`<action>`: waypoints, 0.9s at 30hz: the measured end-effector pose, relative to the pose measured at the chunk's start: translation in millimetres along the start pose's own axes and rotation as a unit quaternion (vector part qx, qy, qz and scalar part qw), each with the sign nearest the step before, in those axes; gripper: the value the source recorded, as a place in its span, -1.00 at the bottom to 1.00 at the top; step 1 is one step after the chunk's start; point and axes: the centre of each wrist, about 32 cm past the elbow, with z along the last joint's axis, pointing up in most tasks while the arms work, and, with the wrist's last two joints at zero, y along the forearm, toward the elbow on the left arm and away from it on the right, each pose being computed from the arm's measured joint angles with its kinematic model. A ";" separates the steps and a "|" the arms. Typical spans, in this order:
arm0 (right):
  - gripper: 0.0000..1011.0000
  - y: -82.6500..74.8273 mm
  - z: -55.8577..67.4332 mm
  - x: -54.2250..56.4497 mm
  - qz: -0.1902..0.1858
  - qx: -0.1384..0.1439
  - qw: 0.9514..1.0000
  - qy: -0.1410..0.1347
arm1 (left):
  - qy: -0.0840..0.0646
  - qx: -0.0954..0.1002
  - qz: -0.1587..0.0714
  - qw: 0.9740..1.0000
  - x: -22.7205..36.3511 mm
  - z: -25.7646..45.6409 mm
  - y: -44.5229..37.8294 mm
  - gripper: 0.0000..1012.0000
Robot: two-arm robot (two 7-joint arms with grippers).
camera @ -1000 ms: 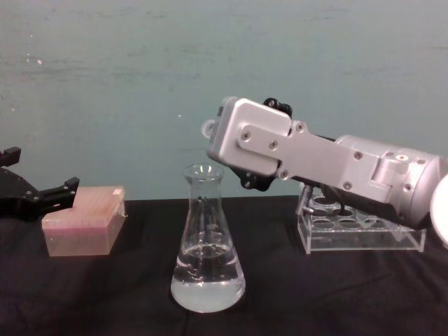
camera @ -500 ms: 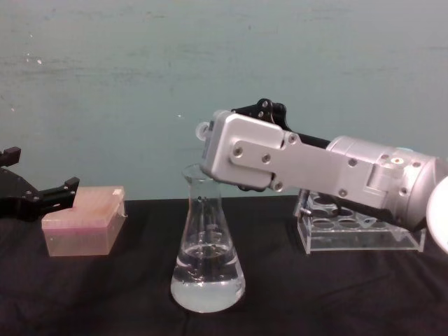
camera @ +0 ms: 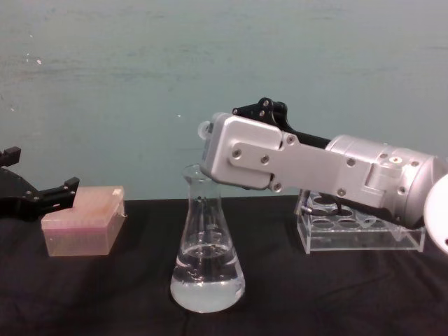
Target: Pour the liquid from the test tube into the beaker using one hand.
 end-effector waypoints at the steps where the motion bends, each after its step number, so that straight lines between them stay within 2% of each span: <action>1: -0.59 0.1 -0.5 0.0 0.000 0.000 1.000 -0.001 | 0.000 0.000 0.000 1.000 0.0 0.0 0.0 0.98; 27: -0.59 -2.0 -6.5 -3.0 -0.007 0.010 0.999 -0.032 | 0.000 0.000 0.000 1.000 0.0 0.0 0.0 0.98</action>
